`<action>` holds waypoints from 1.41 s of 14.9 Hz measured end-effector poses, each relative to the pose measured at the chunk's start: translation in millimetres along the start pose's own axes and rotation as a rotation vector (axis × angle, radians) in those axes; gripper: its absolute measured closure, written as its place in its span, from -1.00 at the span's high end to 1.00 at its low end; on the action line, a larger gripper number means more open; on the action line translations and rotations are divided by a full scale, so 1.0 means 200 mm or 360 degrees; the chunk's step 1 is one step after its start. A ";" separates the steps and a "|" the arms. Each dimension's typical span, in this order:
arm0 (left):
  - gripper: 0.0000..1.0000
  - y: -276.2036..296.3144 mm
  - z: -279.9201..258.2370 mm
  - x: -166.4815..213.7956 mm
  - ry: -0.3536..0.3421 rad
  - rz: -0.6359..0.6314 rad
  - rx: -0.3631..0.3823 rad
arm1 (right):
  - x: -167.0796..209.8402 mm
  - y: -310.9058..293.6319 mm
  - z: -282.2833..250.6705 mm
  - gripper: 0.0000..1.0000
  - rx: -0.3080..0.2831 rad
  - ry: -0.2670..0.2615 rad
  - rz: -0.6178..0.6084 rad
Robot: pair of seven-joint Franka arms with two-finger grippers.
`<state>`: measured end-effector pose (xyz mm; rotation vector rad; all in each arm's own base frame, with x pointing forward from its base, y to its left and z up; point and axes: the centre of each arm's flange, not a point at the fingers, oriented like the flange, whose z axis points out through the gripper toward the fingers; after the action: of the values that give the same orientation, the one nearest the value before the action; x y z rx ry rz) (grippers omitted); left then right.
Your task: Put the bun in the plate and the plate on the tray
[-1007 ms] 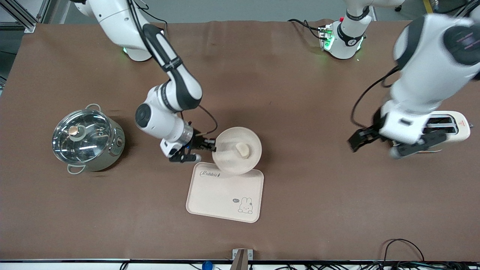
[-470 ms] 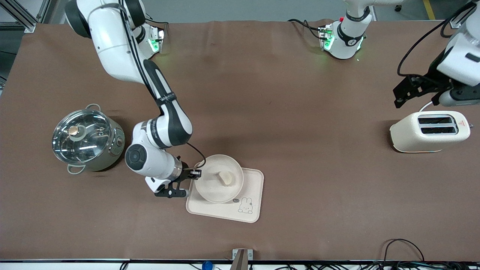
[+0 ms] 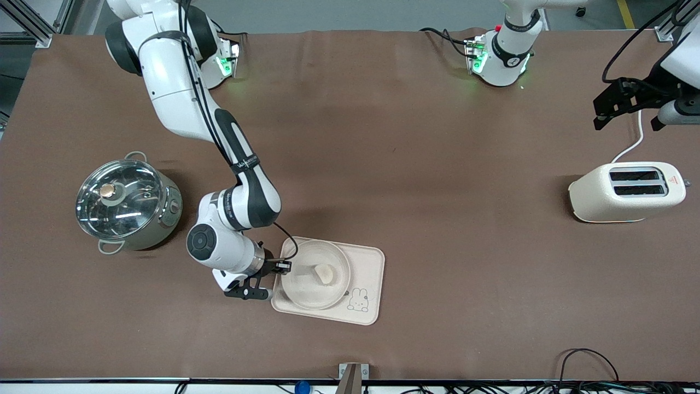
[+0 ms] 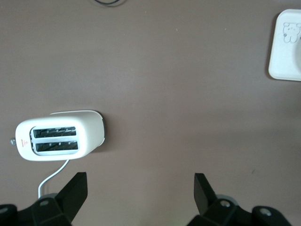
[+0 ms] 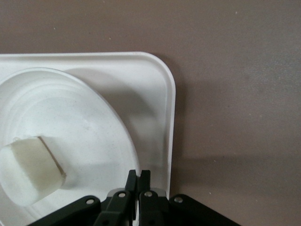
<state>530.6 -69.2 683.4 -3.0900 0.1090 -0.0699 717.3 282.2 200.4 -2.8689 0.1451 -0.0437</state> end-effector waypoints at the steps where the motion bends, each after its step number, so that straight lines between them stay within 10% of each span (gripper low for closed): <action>1: 1.00 0.00 0.00 0.00 -0.0011 -0.0001 0.0001 | 0.00 -0.01 0.01 -0.92 0.0008 0.0011 0.0009; 11: 1.00 0.00 0.03 0.00 -0.0035 0.0001 0.0002 | 0.01 -0.05 0.04 -0.92 0.0033 0.0029 0.0035; 21: 1.00 0.00 0.04 0.00 -0.0037 0.0001 0.0002 | 0.00 -0.11 -0.17 0.79 0.0053 -0.0034 0.0033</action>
<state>530.2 -69.0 676.4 -3.0887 0.1090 -0.0344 717.4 294.2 238.8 -2.8335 0.1687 -0.0112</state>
